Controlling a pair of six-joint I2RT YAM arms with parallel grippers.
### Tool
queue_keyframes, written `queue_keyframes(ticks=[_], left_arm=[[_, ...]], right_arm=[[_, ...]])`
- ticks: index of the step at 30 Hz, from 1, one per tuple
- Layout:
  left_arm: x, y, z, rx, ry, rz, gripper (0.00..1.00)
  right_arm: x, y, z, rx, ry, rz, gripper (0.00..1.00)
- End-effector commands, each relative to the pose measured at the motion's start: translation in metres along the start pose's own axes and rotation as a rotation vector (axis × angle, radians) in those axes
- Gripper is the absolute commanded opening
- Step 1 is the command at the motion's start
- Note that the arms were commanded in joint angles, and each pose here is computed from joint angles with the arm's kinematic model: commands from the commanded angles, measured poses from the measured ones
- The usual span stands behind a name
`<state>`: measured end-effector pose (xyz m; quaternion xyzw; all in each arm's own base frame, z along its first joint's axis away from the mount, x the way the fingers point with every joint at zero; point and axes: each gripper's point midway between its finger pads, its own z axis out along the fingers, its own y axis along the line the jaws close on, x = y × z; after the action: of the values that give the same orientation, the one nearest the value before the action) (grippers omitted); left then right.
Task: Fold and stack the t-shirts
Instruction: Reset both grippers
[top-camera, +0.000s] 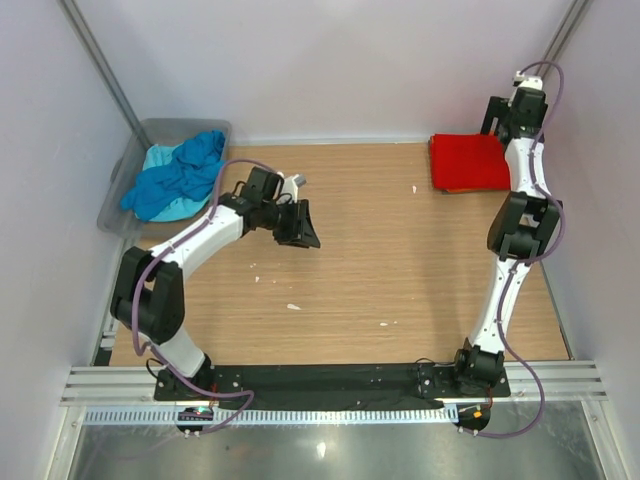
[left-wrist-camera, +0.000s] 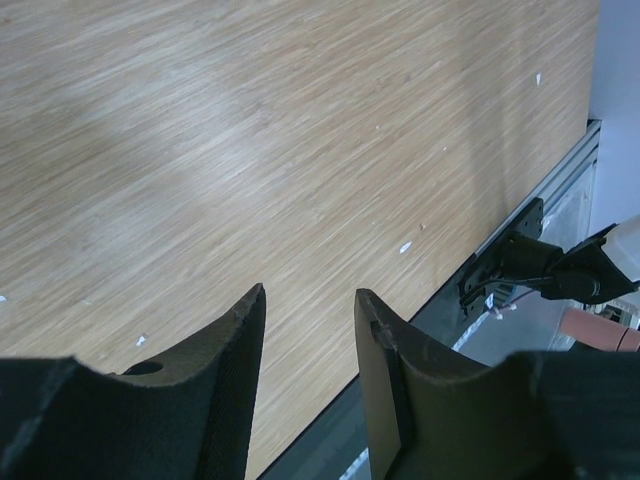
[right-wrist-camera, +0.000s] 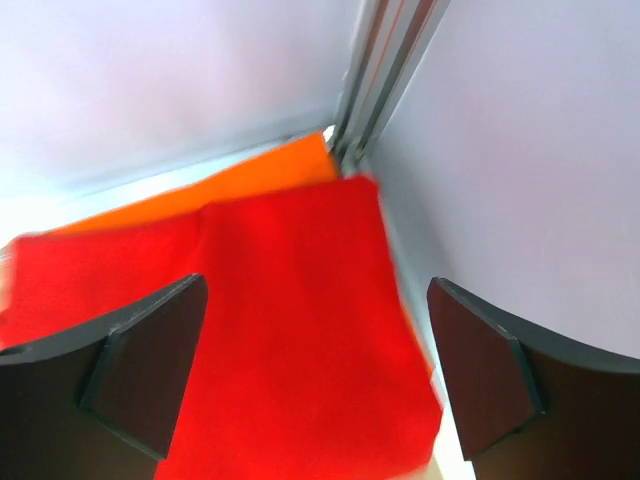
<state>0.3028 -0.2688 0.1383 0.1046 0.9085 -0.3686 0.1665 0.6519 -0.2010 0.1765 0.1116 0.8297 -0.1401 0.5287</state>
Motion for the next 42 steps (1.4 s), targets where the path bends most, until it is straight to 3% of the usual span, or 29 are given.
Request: queue_keyframes(ticks=[1, 3, 9, 13, 15, 16, 18, 19, 20, 21, 28, 42], left_arm=[[-0.030, -0.029, -0.025, 0.075, -0.143, 0.083, 0.43], [-0.041, -0.035, -0.035, 0.079, -0.195, 0.099, 0.43], [-0.090, -0.065, -0.101, 0.121, -0.443, 0.149, 0.46], [-0.095, -0.078, -0.133, 0.125, -0.528, 0.158, 0.48], [-0.089, -0.089, -0.152, 0.141, -0.578, 0.169, 0.50], [-0.083, -0.086, -0.152, 0.141, -0.590, 0.166, 0.53], [-0.074, -0.094, -0.172, 0.153, -0.654, 0.171, 0.59], [-0.071, -0.090, -0.174, 0.138, -0.674, 0.163, 0.71], [-0.061, -0.089, -0.181, 0.136, -0.694, 0.165, 0.89], [-0.057, -0.087, -0.182, 0.131, -0.699, 0.161, 0.99], [-0.021, -0.081, -0.182, 0.158, -0.684, 0.148, 1.00], [-0.006, -0.086, -0.206, 0.134, -0.738, 0.212, 1.00]], right_arm=[[-0.067, 0.019, -0.075, -0.032, -0.064, 0.140, 1.00], [-0.074, 0.046, -0.118, -0.075, -0.024, 0.151, 1.00], [-0.010, 0.143, -0.237, -0.246, 0.165, 0.132, 1.00], [0.027, 0.163, -0.315, -0.328, 0.277, 0.191, 1.00], [0.025, 0.166, -0.353, -0.424, 0.300, 0.242, 1.00], [0.034, 0.175, -0.373, -0.514, 0.336, 0.248, 1.00], [0.020, 0.169, -0.411, -0.596, 0.275, 0.280, 1.00], [0.029, 0.171, -0.423, -0.642, 0.293, 0.286, 1.00], [0.019, 0.160, -0.445, -0.656, 0.238, 0.312, 1.00], [0.020, 0.156, -0.452, -0.657, 0.222, 0.326, 1.00], [0.060, 0.142, -0.476, -0.671, 0.230, 0.383, 1.00], [0.056, 0.145, -0.484, -0.709, 0.195, 0.436, 1.00]])
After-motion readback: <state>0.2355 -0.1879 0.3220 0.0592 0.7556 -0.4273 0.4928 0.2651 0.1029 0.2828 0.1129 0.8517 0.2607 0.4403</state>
